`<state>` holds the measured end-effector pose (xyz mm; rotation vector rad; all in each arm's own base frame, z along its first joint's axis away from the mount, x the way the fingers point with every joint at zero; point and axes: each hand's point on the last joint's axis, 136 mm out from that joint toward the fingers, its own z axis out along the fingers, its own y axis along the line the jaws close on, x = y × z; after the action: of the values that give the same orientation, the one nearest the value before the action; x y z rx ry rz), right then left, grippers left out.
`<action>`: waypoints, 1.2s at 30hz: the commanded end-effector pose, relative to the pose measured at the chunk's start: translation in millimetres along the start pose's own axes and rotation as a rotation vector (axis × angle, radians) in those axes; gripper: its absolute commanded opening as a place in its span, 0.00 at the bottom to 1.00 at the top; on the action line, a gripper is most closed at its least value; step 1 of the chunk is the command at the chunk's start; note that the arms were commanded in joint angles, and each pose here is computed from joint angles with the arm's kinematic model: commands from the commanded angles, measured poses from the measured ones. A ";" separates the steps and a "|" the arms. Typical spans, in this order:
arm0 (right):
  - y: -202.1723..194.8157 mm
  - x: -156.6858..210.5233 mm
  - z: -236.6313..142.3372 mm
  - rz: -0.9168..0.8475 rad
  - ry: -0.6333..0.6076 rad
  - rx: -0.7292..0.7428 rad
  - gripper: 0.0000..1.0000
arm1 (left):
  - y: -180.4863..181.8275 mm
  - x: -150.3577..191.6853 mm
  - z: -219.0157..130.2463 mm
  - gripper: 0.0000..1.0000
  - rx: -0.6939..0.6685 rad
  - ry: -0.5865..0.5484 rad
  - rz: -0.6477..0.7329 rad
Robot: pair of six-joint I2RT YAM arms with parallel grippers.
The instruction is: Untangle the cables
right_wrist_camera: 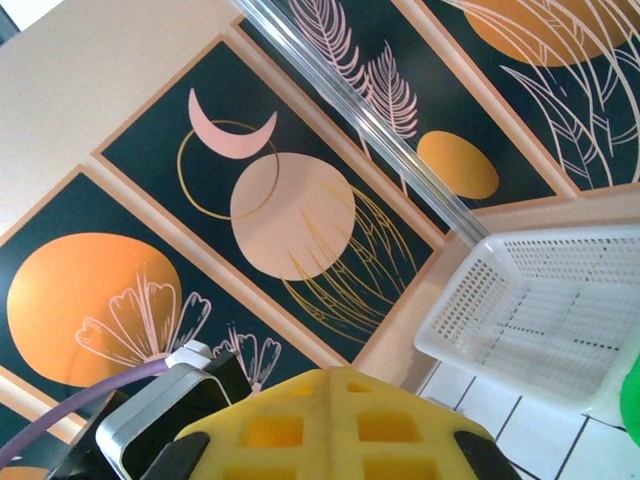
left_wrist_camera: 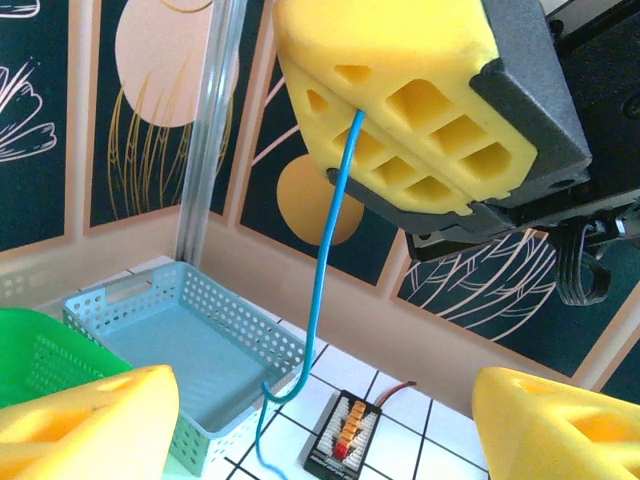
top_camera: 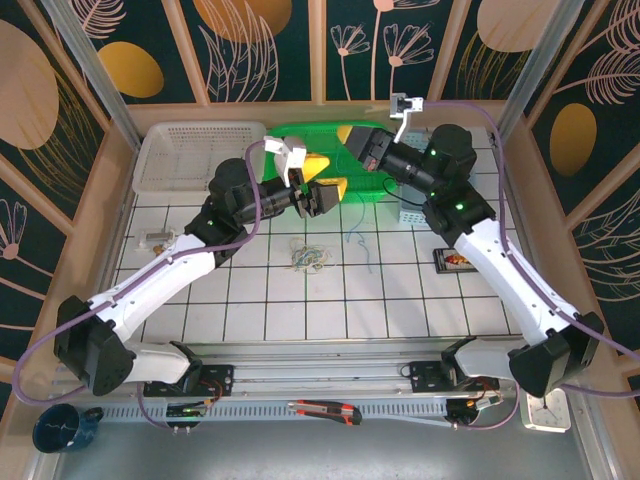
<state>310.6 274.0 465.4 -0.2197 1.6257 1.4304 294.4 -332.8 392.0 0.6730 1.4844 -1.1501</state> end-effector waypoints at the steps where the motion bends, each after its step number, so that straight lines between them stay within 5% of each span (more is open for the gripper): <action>1: 11.8 -19.8 0.2 -0.073 -0.046 0.009 0.00 | -9.8 -19.9 2.0 0.77 0.040 -0.056 0.020; 22: 17.0 -211.4 -77.0 -0.325 -0.509 0.197 0.00 | 0.4 -4.4 -16.1 0.89 -0.040 -0.077 0.016; 29: -24.3 -233.7 -91.8 -0.382 -0.588 0.345 0.00 | 8.4 5.2 -21.0 0.93 -0.079 -0.083 -0.013; 36: -95.1 -217.7 -102.9 -0.393 -0.608 0.514 0.00 | 17.9 27.0 -28.2 0.94 -0.114 -0.076 -0.059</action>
<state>431.9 82.6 561.2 0.1370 1.3057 0.7664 296.7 -311.8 342.8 0.5461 1.5652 -1.0960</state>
